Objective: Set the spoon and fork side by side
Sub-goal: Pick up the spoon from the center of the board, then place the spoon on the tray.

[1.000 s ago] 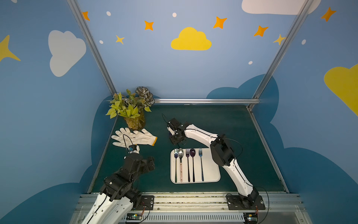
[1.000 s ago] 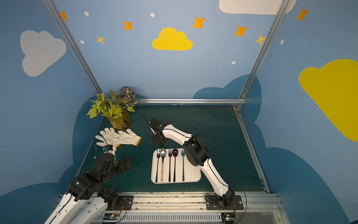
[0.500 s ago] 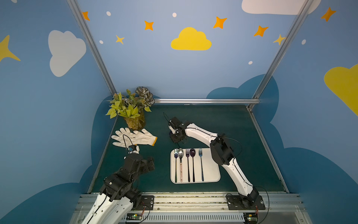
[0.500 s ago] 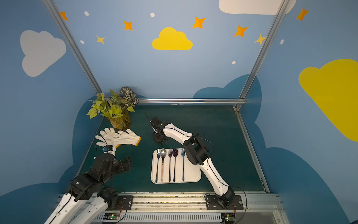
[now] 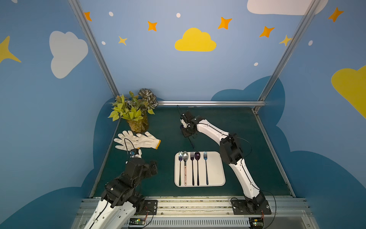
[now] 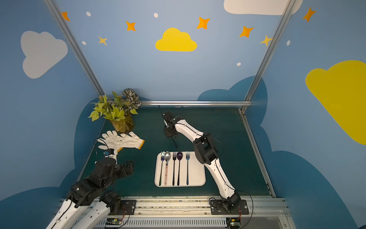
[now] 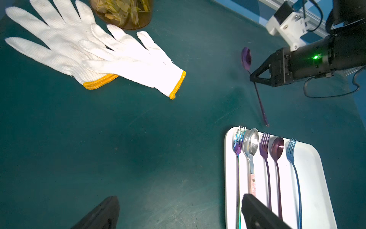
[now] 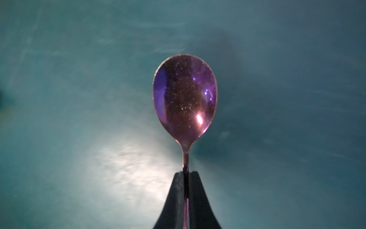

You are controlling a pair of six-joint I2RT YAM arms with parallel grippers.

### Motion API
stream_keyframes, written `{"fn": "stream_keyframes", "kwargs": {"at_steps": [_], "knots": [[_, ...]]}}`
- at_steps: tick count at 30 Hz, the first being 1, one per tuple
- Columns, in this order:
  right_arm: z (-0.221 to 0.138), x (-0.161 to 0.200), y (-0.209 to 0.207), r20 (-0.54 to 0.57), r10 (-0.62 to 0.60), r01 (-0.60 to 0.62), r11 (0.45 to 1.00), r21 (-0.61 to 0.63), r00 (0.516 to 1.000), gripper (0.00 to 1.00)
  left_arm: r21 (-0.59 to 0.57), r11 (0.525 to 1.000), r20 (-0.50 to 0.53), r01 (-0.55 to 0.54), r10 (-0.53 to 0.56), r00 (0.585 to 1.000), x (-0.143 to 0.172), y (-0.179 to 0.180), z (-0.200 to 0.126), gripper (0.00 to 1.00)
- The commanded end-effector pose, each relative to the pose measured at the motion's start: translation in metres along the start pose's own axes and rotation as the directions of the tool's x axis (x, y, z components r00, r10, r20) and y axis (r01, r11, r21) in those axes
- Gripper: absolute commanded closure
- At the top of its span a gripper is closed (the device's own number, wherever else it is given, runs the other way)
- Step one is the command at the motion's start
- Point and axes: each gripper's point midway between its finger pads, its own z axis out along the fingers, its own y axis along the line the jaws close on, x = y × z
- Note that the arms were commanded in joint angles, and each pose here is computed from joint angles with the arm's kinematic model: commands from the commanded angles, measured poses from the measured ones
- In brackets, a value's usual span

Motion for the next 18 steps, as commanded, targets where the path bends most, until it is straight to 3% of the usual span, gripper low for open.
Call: {"fn": "stream_keyframes", "kwargs": {"at_steps": [1,6,10,14,18], "knots": [[-0.072,-0.049,-0.023,0.172,0.018,-0.022,0.999,0.026,0.985,1.00,-0.010,1.000,0.021,0.014,-0.014,1.000,-0.004,0.003,-0.004,0.00],[-0.120,-0.052,-0.055,0.230,0.061,-0.080,0.994,0.075,0.971,1.00,-0.012,1.000,0.023,0.014,-0.014,1.000,-0.004,0.003,-0.004,0.00],[-0.160,-0.029,-0.068,0.239,0.135,-0.158,0.984,0.079,0.962,1.00,-0.007,1.000,0.023,0.012,-0.012,1.000,-0.004,0.002,-0.003,0.00],[-0.173,0.029,-0.066,0.163,0.249,-0.259,0.965,0.046,0.955,1.00,-0.001,1.000,0.023,0.005,-0.005,1.000,-0.004,0.001,-0.001,0.00],[-0.175,0.102,-0.057,0.064,0.405,-0.405,0.914,-0.014,0.912,1.00,0.010,1.000,0.022,-0.002,0.002,1.000,-0.004,-0.001,0.000,0.00]]}}
